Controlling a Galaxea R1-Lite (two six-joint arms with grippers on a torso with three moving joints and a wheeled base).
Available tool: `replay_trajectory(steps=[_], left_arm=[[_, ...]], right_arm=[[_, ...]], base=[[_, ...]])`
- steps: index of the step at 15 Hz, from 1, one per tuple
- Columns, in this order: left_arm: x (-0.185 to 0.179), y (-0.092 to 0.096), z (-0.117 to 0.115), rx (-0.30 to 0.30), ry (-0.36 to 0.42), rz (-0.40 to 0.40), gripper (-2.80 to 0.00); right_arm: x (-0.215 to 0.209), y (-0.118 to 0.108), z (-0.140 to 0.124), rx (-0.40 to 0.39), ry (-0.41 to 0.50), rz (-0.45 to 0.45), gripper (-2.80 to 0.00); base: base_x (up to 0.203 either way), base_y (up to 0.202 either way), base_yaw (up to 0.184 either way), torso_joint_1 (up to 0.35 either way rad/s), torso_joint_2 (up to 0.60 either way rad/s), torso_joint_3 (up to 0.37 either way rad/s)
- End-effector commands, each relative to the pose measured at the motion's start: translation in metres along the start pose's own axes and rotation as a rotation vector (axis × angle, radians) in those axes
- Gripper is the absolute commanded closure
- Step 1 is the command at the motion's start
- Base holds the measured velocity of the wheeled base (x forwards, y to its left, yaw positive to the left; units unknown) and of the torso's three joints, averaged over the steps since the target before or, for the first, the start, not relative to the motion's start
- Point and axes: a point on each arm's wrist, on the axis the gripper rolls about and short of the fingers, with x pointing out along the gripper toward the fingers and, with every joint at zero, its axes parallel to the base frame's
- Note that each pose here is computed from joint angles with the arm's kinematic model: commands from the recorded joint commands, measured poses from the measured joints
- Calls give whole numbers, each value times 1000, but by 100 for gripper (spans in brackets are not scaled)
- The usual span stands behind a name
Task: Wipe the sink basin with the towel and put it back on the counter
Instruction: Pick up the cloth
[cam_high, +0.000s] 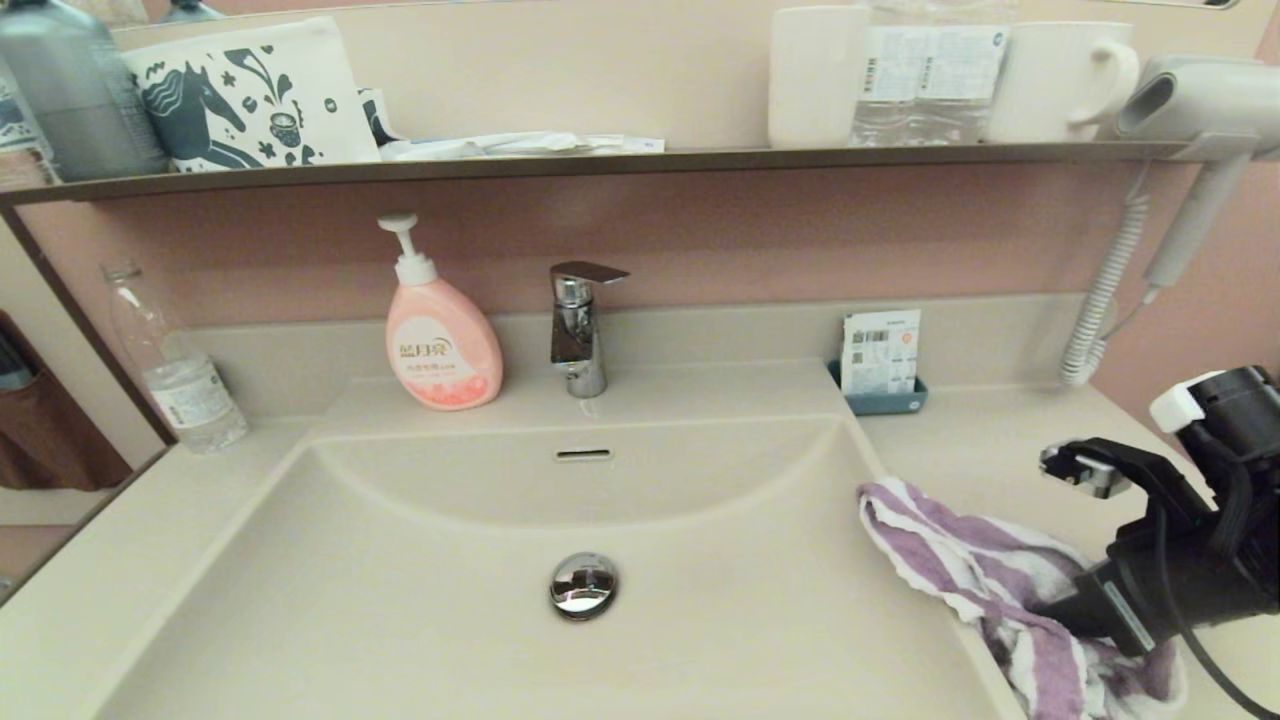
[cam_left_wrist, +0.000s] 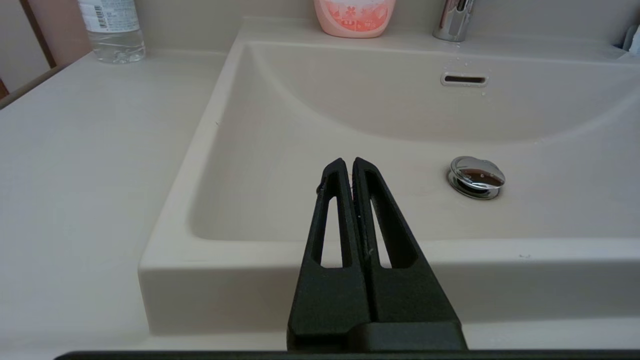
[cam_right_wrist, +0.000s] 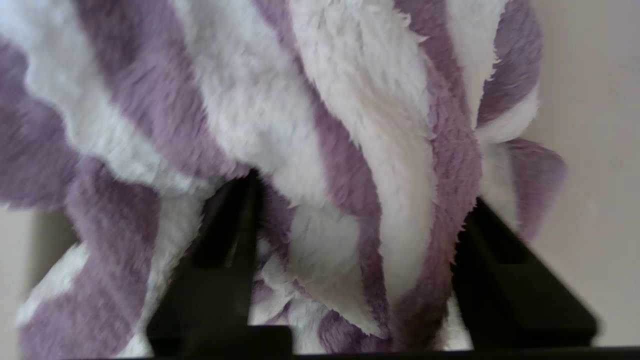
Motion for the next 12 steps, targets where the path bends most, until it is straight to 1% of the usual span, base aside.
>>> replay_trajectory(steps=[1,2,4,7,9,12], left_arm=[[0,0,0,-1,1,0,0],[0,0,0,-1,1,0,0],[0,0,0,-1,1,0,0],[0,0,0,-1,1,-1,0],[0,0,0,-1,1,0,0],[0,0,0,-1,1,0,0]], right_arm=[[-12,3,-3,-3,-25,-7,0],[-19,5,-6,0,-32,-10,0],[-39,10,-9,15,-73,-15,0],[-95,25,5,48,-181,55,0],[-143,37,19,86,-292,119,0],[-202,57,31,176,-460,213,0]], base=[[0,0,0,0,0,0],[0,0,0,0,0,0],[0,0,0,0,0,0],[0,0,0,0,0,0],[0,0,0,0,0,0],[0,0,0,0,0,0]])
